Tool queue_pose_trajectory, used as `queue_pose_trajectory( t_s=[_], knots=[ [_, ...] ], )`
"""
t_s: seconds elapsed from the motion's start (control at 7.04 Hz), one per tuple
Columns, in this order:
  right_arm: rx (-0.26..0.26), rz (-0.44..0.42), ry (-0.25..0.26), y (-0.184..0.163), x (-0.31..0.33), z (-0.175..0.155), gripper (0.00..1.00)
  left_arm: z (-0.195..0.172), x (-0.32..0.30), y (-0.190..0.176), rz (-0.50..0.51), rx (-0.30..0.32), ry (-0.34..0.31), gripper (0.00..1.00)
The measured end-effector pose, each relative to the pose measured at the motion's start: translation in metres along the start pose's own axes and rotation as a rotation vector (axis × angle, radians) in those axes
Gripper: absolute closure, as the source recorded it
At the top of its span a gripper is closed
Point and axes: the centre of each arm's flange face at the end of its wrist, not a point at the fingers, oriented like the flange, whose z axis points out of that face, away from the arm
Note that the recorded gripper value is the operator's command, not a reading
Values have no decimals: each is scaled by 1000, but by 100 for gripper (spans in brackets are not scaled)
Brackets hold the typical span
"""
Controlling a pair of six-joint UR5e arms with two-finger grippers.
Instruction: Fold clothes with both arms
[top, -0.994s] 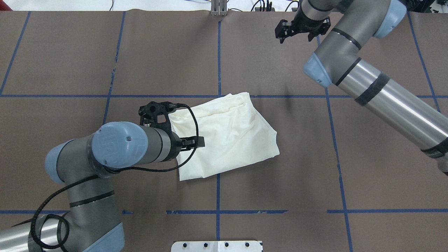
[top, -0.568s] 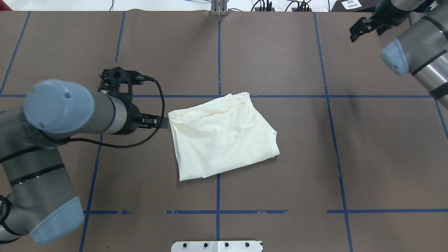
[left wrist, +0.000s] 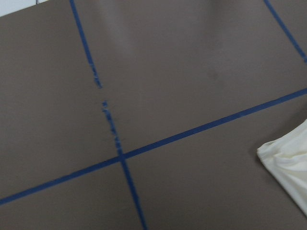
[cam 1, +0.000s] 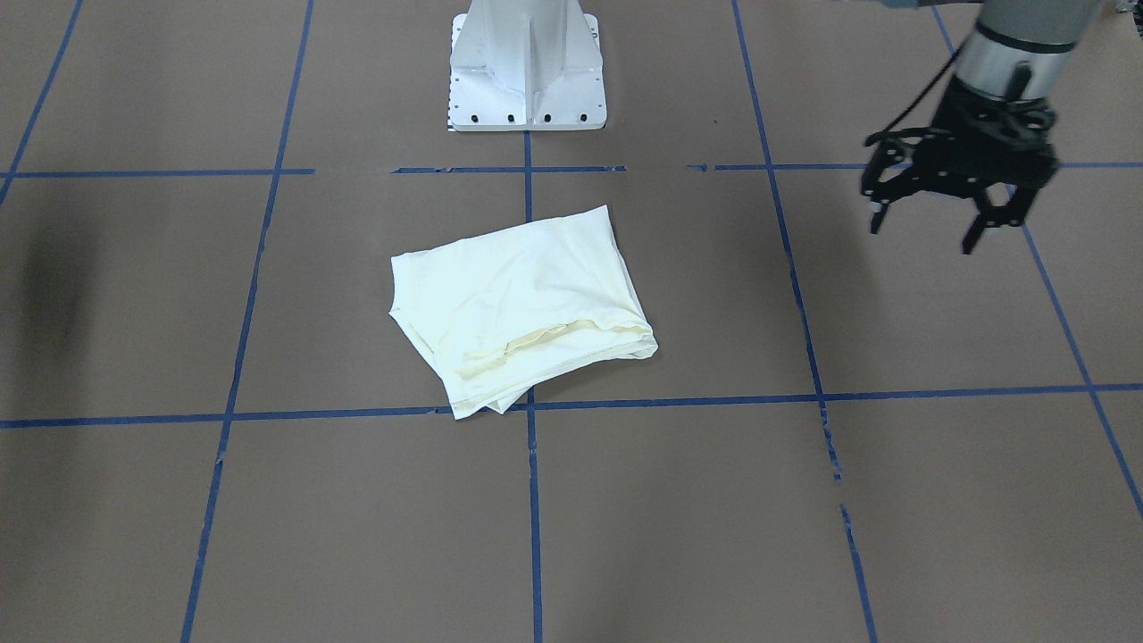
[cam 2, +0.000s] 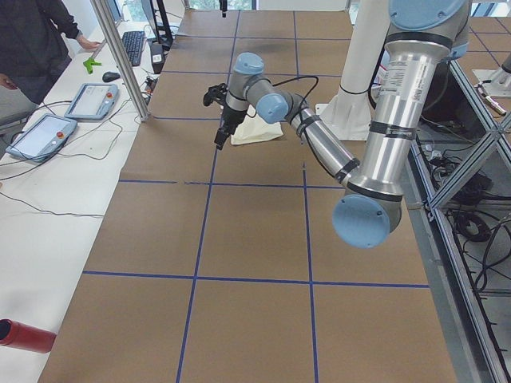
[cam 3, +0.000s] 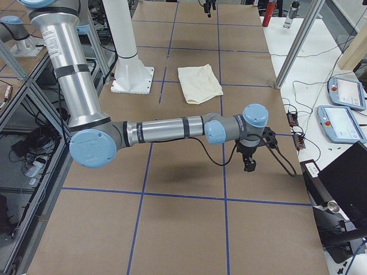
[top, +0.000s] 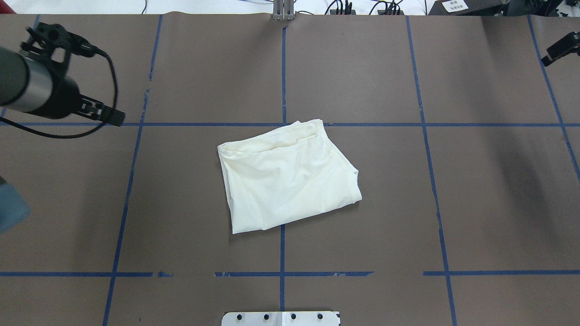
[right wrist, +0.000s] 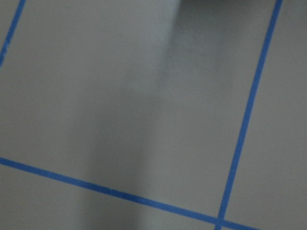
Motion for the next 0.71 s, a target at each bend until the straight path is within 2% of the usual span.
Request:
queue_pose_trajectory(
  t_s=[0.14,0.43,0.71],
  knots=[
    [-22,38,-4,37,22,8,0,-9,-69,21,-33,-34,-3,0],
    [-60,111,7,108,55,19,0,-14,-168,81,-30,-94,-22,0],
    [-75,169,12,151,72,21,0,-14,-239,132,-40,-135,-49,0]
  ],
)
